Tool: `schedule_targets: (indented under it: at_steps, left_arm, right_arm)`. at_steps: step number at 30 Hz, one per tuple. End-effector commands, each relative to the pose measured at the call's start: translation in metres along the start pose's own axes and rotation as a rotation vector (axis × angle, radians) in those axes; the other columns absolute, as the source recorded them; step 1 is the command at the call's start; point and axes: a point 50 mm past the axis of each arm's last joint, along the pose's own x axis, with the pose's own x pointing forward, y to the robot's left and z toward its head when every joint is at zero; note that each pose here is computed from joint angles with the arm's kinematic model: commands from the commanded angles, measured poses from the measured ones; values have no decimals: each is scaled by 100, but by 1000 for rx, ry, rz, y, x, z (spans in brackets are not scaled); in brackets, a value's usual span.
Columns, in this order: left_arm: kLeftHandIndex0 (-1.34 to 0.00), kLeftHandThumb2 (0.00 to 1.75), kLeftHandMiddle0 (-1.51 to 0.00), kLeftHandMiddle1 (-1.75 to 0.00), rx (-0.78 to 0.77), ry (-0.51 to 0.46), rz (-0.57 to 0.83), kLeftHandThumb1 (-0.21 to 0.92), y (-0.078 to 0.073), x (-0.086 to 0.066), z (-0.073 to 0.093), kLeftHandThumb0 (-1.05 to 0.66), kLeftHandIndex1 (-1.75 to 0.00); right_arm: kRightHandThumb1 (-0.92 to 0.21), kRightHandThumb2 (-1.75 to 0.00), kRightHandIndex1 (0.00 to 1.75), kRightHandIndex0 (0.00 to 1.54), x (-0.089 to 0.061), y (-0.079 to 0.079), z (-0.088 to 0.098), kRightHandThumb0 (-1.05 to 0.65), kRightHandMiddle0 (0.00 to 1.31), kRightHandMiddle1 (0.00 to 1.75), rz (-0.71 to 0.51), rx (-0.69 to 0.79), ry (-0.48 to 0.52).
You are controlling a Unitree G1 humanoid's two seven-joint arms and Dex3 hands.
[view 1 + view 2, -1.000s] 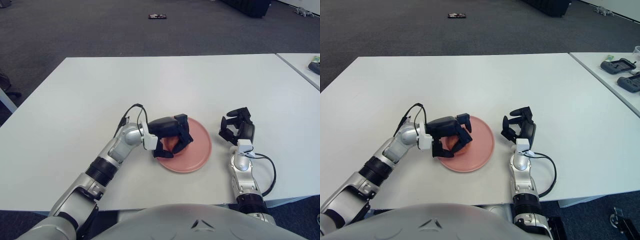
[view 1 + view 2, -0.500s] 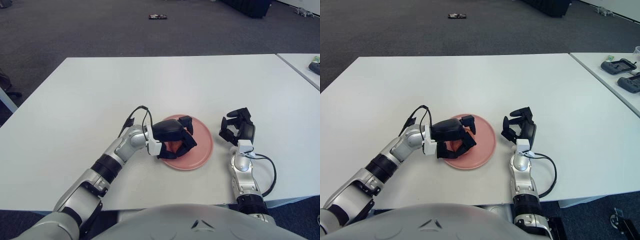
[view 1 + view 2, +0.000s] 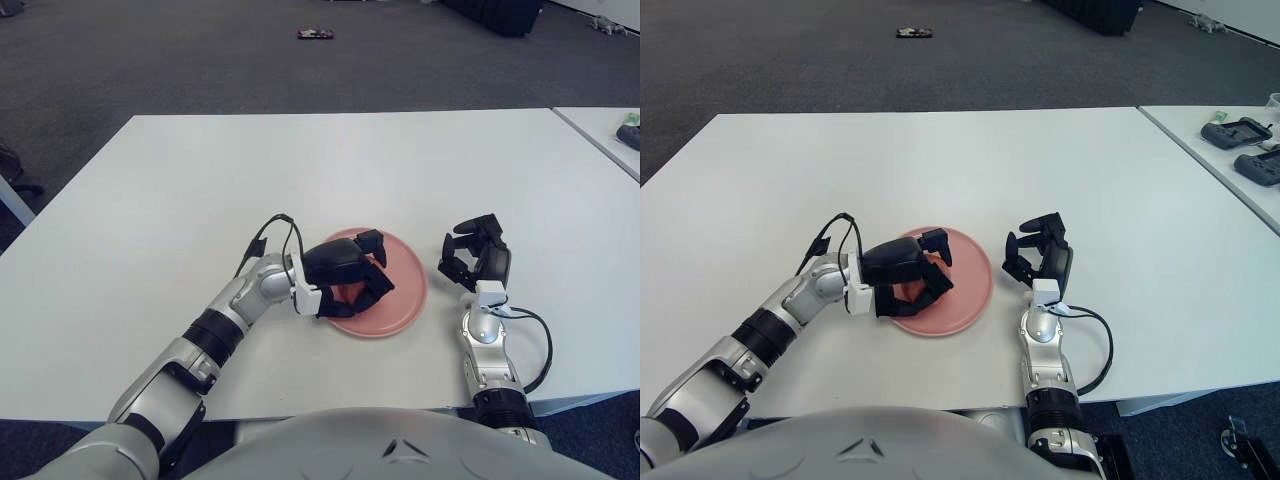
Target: Put the apple into the plate.
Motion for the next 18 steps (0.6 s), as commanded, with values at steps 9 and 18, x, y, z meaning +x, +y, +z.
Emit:
schedule_targets:
  at_steps: [9, 18]
  left_arm:
    - [-65, 145, -63, -175, -34, 77, -41, 17, -9, -6, -7, -1, -162]
    - [-55, 120, -40, -164, 34, 86, 5, 39, -8, -7, -6, -1, -173]
  right_arm:
    - [-57, -100, 146, 66, -6, -1, -8, -40, 41, 175, 8, -34, 30]
    - [-58, -100, 146, 65, -7, 0, -7, -40, 41, 175, 21, -34, 45]
